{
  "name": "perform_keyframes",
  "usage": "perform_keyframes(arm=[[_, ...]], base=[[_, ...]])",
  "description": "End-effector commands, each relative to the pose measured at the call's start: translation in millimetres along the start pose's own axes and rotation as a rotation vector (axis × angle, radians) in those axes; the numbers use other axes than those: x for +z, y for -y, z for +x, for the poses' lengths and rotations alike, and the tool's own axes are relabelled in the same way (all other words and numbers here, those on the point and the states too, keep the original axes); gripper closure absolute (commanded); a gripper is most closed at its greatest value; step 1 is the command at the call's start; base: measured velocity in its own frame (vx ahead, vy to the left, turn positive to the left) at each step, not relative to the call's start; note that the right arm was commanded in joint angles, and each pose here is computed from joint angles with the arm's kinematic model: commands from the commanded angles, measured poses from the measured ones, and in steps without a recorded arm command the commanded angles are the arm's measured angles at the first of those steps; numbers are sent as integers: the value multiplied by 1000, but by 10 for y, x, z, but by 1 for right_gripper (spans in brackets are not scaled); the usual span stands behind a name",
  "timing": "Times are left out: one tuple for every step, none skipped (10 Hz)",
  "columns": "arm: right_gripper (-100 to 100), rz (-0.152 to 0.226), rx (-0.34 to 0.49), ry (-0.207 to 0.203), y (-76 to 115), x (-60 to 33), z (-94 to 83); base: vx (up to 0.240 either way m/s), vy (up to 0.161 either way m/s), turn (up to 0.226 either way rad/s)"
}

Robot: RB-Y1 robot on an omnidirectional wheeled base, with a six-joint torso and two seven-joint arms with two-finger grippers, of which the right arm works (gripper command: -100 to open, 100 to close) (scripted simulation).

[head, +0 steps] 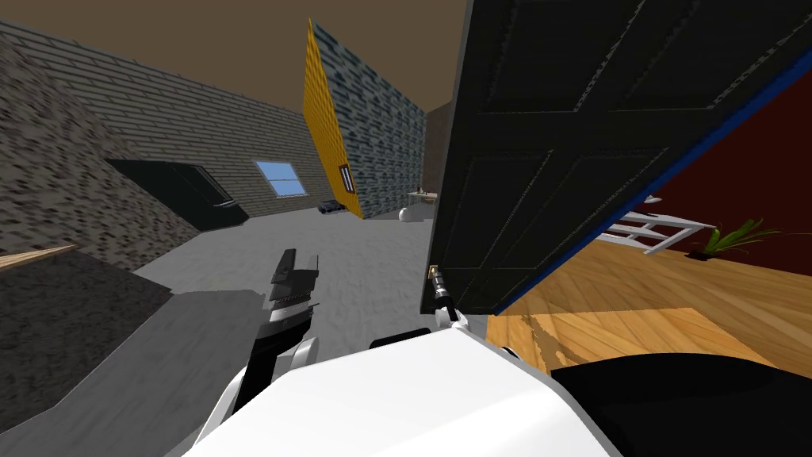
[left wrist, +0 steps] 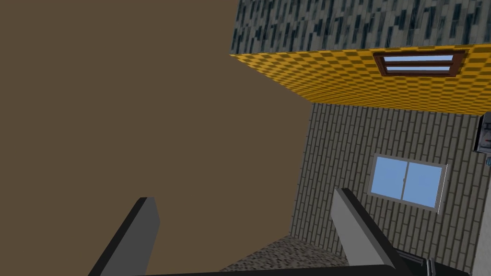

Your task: Push the door open

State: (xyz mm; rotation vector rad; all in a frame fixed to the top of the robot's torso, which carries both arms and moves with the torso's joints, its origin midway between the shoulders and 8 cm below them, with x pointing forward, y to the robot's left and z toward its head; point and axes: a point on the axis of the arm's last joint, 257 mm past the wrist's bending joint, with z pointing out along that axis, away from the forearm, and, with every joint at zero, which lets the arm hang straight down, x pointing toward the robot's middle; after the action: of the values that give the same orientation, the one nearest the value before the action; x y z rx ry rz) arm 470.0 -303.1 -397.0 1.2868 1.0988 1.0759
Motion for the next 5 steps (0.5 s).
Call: perform_keyframes(arm=[[100, -13, 5, 21, -57, 43, -98], [100, 1, 3, 12, 1, 0, -50], [100, -6, 1, 33, -25, 16, -153], [100, -6, 1, 39, -27, 17, -181], [100, -7, 0, 52, -31, 18, -244]], base=[[187, 58, -47], [87, 24, -25], [124, 37, -25], [184, 46, -52], [164, 40, -40]])
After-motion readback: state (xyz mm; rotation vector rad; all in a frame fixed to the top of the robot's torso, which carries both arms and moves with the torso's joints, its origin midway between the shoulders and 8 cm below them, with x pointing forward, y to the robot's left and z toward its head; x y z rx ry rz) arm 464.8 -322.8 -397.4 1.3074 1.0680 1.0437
